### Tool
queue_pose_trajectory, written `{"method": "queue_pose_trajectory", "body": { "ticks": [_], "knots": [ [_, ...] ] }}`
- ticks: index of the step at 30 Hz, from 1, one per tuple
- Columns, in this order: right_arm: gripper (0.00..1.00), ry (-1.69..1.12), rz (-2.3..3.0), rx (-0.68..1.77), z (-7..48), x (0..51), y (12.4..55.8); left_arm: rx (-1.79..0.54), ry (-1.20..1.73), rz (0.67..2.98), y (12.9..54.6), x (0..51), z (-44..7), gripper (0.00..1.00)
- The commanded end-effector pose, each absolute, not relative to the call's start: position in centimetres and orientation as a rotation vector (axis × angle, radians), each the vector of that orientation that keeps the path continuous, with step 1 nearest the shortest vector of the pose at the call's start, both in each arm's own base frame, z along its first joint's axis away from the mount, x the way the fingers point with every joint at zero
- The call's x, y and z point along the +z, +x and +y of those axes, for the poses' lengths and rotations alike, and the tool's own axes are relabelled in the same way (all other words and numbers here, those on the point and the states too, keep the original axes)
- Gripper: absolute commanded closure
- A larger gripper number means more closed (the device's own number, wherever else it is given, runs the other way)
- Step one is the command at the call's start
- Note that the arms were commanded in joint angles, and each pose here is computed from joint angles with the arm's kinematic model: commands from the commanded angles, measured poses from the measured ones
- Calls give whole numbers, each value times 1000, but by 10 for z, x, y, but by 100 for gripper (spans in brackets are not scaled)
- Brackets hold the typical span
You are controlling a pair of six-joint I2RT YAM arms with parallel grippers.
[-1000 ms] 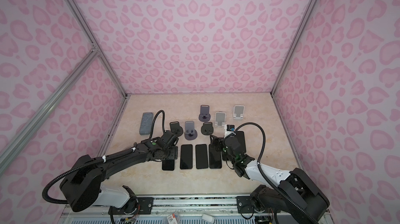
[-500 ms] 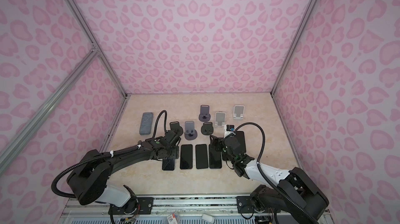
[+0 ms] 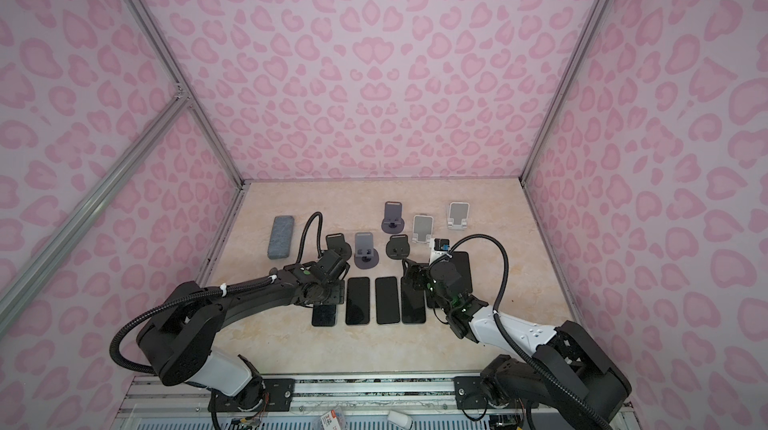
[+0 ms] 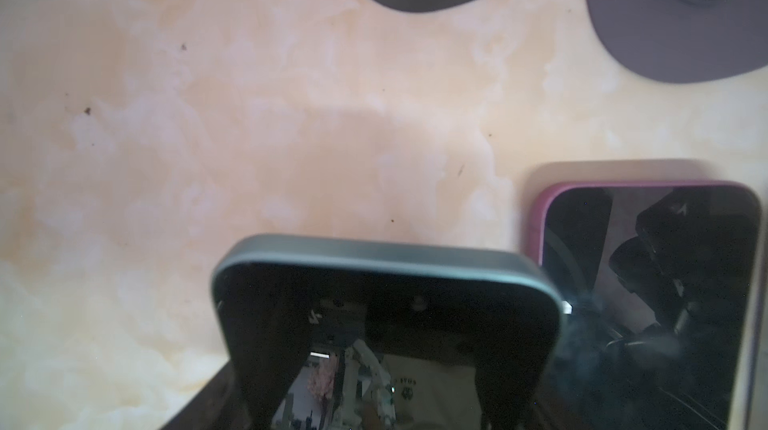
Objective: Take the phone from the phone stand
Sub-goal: 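Carry the teal-edged phone nearer and lower it beside the purple-edged phone, then set the teal-edged phone flat and open the left gripper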
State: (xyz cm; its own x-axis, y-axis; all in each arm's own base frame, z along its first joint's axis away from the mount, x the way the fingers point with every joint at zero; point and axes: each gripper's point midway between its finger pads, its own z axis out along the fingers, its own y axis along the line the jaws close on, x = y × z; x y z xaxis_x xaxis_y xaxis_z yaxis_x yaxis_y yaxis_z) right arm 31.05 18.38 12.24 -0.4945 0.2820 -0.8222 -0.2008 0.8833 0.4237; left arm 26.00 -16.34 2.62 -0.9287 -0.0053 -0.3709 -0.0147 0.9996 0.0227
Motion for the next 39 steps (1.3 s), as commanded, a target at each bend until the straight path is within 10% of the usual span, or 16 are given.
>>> {"method": "queue_pose_trajectory", "body": {
  "ticks": [1, 39],
  "knots": [
    [8, 58, 2008, 568, 182, 122, 311, 1, -52, 2728, 270, 28, -171, 32],
    [8, 58, 2018, 558, 182, 122, 311, 46, -58, 2783, 264, 15, -168, 22]
  ]
}}
